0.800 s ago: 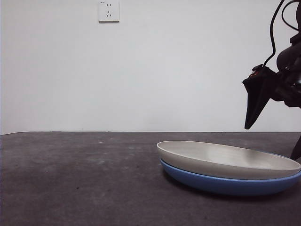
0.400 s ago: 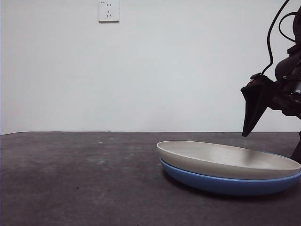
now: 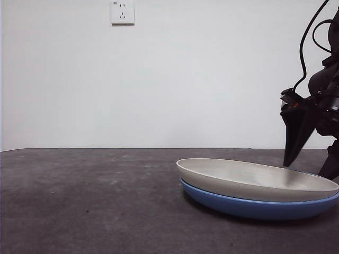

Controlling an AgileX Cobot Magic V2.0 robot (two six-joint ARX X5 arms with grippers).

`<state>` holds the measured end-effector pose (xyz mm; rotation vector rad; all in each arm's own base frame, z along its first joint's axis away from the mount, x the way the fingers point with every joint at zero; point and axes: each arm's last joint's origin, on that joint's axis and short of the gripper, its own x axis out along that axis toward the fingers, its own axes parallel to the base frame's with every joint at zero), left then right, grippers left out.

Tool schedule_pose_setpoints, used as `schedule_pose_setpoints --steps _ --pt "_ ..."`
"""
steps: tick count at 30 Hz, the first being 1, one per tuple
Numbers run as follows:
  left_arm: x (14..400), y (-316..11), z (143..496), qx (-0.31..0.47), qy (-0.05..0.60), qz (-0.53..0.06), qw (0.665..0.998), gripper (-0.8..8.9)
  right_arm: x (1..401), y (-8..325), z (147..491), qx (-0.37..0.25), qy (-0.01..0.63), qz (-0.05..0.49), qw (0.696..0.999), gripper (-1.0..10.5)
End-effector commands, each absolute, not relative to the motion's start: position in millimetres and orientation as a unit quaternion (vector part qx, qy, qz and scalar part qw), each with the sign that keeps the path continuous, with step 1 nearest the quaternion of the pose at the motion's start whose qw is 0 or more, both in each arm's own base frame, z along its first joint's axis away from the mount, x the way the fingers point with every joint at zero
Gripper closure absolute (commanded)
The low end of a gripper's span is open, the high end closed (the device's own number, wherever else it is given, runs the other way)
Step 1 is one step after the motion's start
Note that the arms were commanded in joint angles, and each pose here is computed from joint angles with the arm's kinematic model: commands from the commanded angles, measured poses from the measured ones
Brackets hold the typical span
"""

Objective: Pick up the white plate, put it on the blue plate, put it on desk

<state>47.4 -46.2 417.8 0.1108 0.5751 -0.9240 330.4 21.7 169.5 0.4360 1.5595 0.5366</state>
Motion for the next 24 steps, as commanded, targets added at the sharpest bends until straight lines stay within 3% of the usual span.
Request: schedule_pose_setpoints --steps 1,24 --pt "48.1 -47.0 421.0 0.053 0.265 -0.441 0.856 1.87 333.6 22.6 160.6 0.190 0.700 0.231 0.649 6.9" --pt "48.1 -46.9 420.8 0.051 0.267 -0.440 0.856 1.87 334.3 21.0 154.3 0.175 0.715 0.202 0.646 9.4"
